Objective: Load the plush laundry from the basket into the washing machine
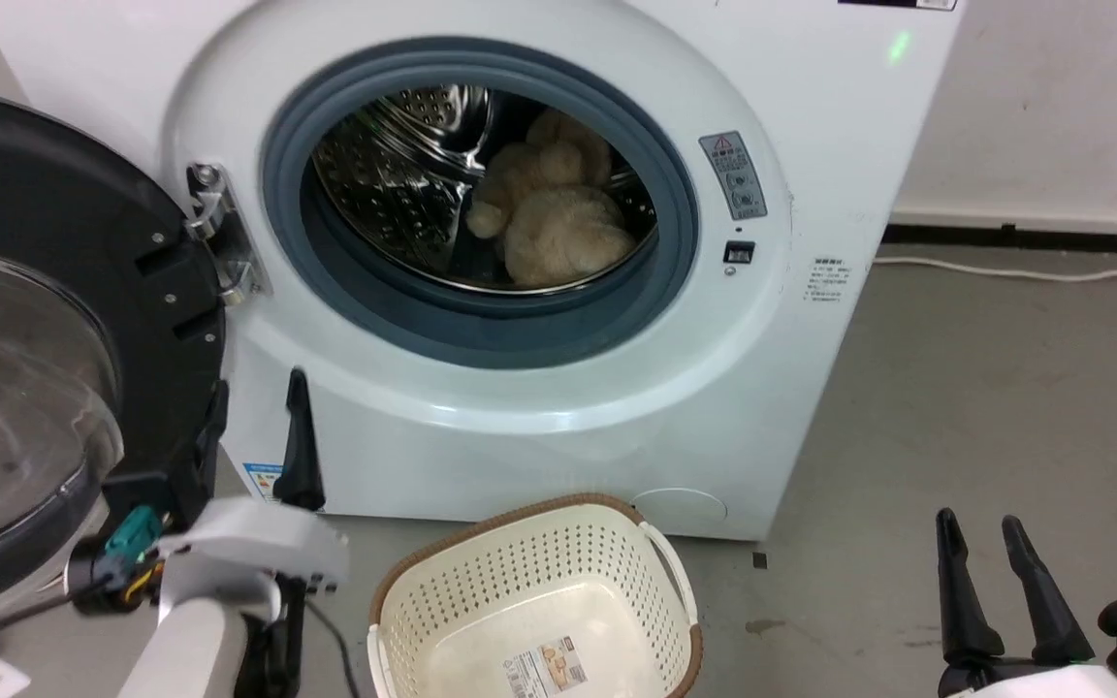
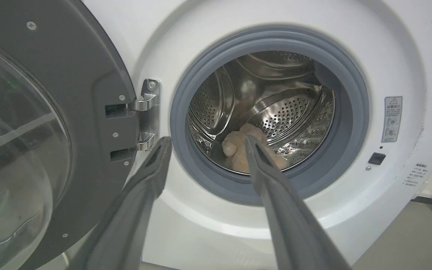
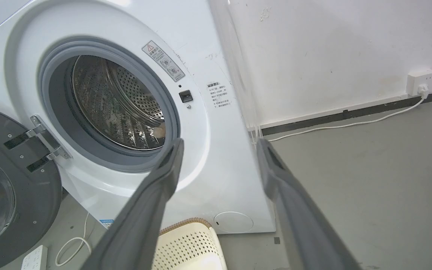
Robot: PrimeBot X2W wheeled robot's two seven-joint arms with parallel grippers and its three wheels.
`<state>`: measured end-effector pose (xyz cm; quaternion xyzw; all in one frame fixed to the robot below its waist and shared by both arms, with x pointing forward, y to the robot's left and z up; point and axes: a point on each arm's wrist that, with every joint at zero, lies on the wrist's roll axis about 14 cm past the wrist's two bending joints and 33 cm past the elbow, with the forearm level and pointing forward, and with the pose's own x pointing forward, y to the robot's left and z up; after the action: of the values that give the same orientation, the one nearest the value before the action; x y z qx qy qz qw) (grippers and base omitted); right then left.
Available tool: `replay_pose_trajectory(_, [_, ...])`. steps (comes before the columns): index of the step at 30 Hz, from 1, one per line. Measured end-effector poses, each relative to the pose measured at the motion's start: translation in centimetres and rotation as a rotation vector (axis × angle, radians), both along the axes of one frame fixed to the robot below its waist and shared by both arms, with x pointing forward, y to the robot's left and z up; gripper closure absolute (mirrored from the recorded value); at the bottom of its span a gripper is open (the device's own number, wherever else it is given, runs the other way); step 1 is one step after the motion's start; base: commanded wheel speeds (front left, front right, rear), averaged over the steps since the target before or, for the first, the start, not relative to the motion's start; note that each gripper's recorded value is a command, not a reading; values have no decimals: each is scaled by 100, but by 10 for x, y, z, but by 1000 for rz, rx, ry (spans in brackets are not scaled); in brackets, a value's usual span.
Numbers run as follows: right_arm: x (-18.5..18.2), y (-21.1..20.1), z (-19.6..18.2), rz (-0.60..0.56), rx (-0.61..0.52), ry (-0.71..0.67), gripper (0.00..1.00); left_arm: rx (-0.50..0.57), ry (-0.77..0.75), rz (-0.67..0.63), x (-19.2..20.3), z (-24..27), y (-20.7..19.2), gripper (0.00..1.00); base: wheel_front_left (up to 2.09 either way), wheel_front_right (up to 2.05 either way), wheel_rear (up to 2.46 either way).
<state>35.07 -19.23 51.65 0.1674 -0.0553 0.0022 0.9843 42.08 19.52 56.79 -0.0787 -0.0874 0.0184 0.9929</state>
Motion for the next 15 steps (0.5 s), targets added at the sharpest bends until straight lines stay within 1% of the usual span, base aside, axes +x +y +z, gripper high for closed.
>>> replay_pose_trajectory(5, [-4,3,1,13,-31,2,0,-5,27,22,-19,-9,9,0,0,0,0])
replay_pose_trajectory(9, [-7,3,3,14,-44,-5,0,-18,49,18,-30,-15,10,0,0,0,0])
replay_pose_trajectory(15, [-11,4,4,17,-81,-3,0,-2,77,-4,-43,-23,10,0,0,0,0])
